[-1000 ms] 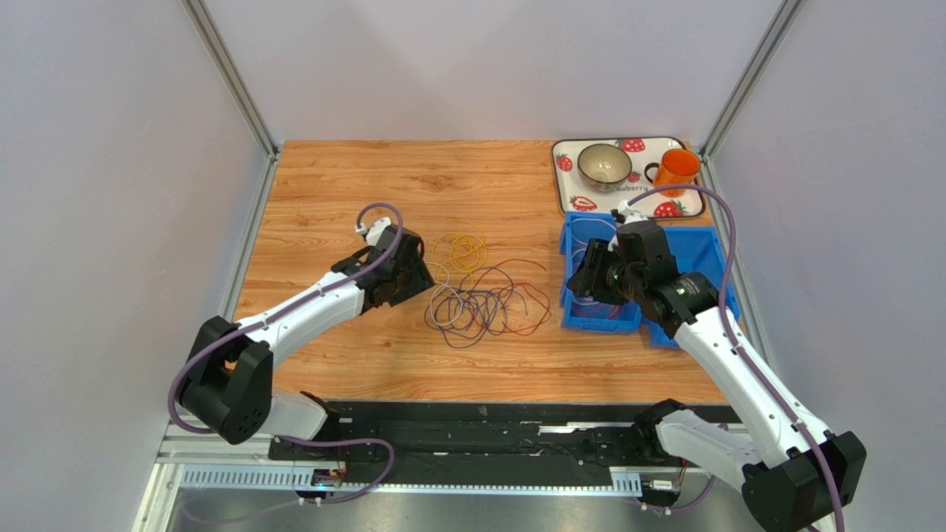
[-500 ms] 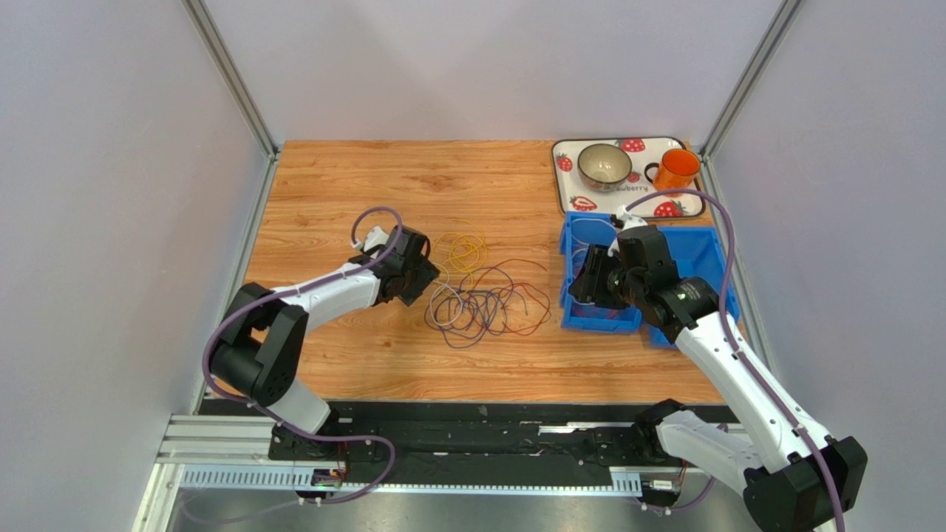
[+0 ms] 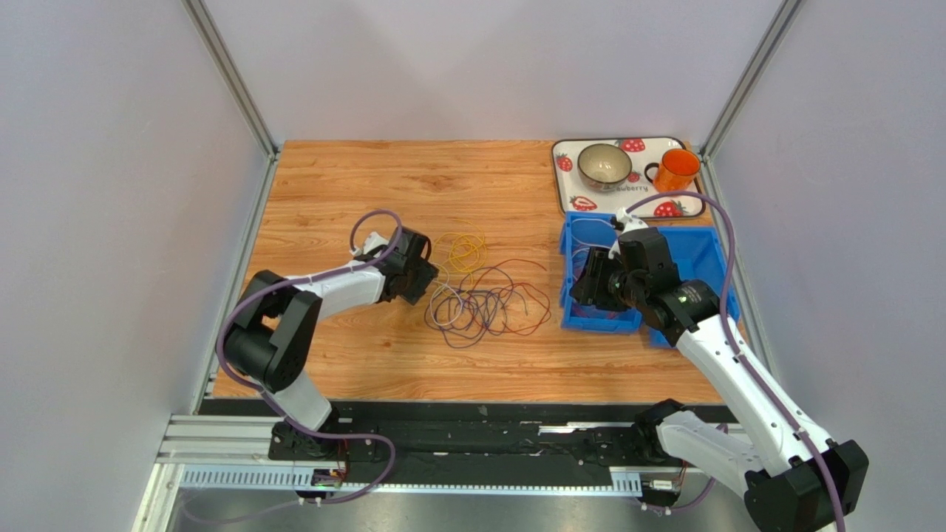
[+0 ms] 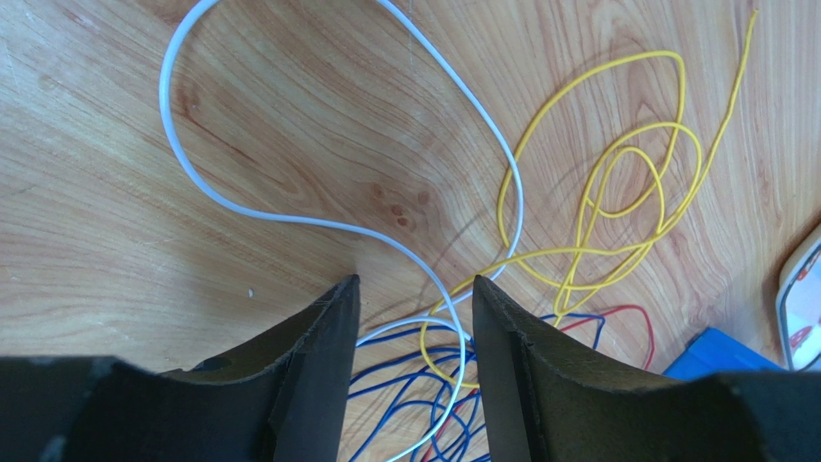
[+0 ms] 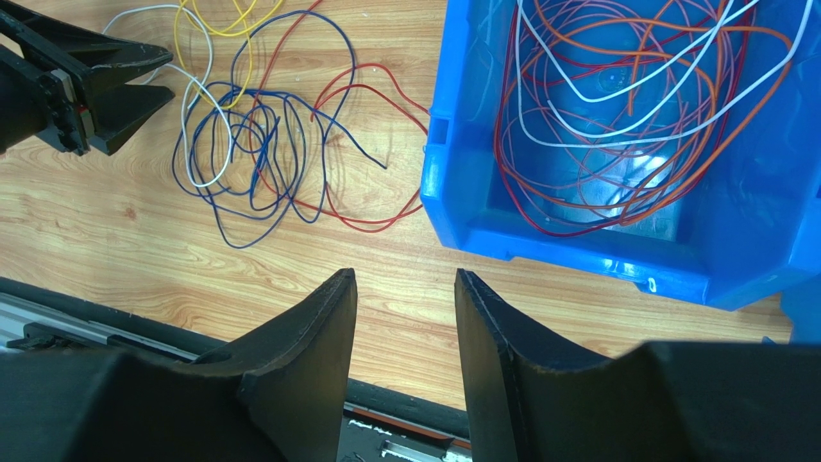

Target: Untangle the cables

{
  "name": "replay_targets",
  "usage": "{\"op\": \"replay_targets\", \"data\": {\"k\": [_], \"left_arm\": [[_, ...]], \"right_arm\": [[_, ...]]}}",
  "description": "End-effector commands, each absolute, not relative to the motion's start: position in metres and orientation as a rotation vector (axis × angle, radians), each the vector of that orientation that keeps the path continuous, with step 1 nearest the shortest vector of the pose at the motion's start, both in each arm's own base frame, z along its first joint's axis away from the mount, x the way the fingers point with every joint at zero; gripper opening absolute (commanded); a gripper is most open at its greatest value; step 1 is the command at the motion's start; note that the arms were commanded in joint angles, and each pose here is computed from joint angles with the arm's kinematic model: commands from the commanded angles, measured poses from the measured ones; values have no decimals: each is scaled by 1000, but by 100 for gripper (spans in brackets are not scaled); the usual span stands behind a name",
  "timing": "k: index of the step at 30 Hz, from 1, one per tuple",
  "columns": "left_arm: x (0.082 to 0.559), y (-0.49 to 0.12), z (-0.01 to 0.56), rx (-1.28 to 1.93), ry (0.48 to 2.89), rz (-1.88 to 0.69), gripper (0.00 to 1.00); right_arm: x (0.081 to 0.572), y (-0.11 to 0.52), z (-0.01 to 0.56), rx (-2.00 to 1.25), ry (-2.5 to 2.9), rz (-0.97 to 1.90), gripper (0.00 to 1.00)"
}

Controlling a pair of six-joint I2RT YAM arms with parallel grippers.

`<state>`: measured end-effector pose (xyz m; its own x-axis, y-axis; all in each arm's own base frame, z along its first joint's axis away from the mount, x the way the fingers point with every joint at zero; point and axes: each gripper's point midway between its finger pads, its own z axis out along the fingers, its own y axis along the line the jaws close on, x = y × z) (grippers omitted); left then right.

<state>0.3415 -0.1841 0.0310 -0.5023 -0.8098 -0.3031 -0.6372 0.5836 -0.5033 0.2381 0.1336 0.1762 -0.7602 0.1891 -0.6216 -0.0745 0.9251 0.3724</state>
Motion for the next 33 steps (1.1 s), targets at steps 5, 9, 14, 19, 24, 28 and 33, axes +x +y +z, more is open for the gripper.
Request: {"op": "replay_targets", "data": {"k": [5, 9, 14, 19, 24, 28, 33], "left_arm": [[354, -189, 25, -1204, 2274, -477, 49], [354, -190, 20, -1204, 2287, -474, 37], [354, -189, 19, -1198, 2285, -474, 12], [354, -189, 25, -1168, 2288, -476, 0], [357, -188, 54, -1062, 2272, -494, 0], [358, -185, 94, -955, 2234, -518, 0], [354, -165, 142, -820, 2175, -436, 0]], "right_arm": [[240, 135, 181, 52, 2349, 501, 45], [241, 134, 182, 53, 2348, 500, 45], [241, 135, 181, 53, 2350, 502, 44], [240, 135, 182, 56, 2349, 507, 44], [239, 136, 185, 56, 2346, 515, 43], [240, 138, 188, 62, 2340, 529, 43], [240, 142, 192, 63, 2337, 564, 43]]}}
